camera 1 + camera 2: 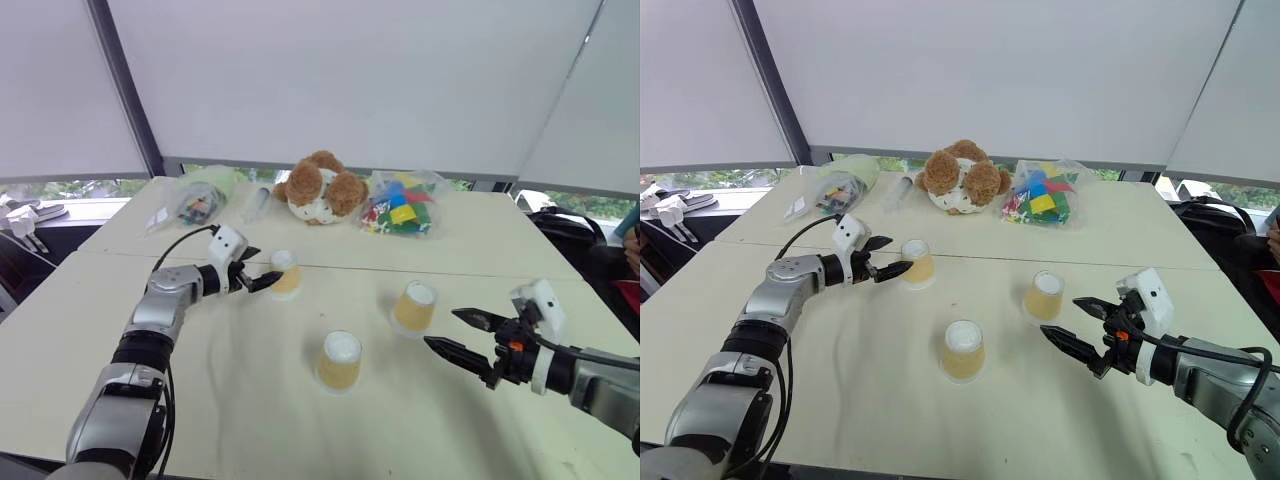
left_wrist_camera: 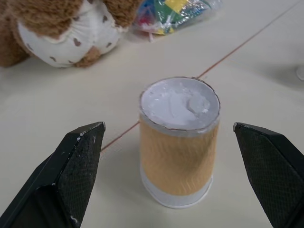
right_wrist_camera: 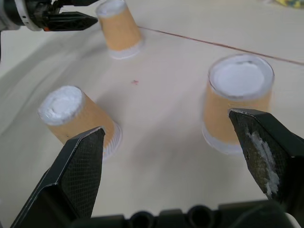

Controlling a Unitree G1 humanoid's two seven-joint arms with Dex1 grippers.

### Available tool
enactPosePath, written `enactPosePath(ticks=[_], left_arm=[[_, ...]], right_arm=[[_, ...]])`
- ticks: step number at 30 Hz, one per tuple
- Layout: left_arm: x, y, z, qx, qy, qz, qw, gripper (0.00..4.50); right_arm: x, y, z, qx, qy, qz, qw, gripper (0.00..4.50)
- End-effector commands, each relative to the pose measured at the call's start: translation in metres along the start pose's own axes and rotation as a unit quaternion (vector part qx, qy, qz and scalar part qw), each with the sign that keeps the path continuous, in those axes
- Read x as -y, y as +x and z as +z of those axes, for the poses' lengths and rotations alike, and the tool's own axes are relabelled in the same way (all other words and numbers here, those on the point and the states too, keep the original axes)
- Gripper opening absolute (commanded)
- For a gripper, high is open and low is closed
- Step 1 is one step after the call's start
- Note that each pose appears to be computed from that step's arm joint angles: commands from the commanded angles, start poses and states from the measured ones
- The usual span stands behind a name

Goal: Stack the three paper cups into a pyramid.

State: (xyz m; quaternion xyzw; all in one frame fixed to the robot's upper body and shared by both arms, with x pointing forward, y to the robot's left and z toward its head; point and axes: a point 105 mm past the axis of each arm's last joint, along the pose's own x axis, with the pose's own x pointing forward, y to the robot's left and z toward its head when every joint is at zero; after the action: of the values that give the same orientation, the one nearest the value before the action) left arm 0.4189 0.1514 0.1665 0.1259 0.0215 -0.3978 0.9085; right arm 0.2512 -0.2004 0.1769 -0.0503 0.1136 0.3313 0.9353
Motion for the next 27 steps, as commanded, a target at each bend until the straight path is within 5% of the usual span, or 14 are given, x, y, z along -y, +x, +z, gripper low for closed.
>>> enactPosePath(ticks=[1,11,17,27], left_arm=[[-0.001,0.01,0.018,0.018,0.03,-0.007,0.999,4.45],[0.008,0.039,0.011,0.006,0.034,-0.016,0.999,4.45],[0.007,0.045,0.01,0.008,0.033,-0.004,0.999,2.34],[0.018,0.028,0.041,0.081,0.033,-0.094,0.992,2.32]], right_arm=[[-0.002,-0.003,0.012,0.023,-0.025,-0.007,0.999,4.5],[-0.001,-0.004,0.009,0.023,-0.024,-0.02,0.999,4.5],[0.0,-0.009,0.009,0.024,-0.024,-0.03,0.999,4.5],[0.003,-0.013,0.006,0.022,-0.021,-0.039,0.999,4.5]])
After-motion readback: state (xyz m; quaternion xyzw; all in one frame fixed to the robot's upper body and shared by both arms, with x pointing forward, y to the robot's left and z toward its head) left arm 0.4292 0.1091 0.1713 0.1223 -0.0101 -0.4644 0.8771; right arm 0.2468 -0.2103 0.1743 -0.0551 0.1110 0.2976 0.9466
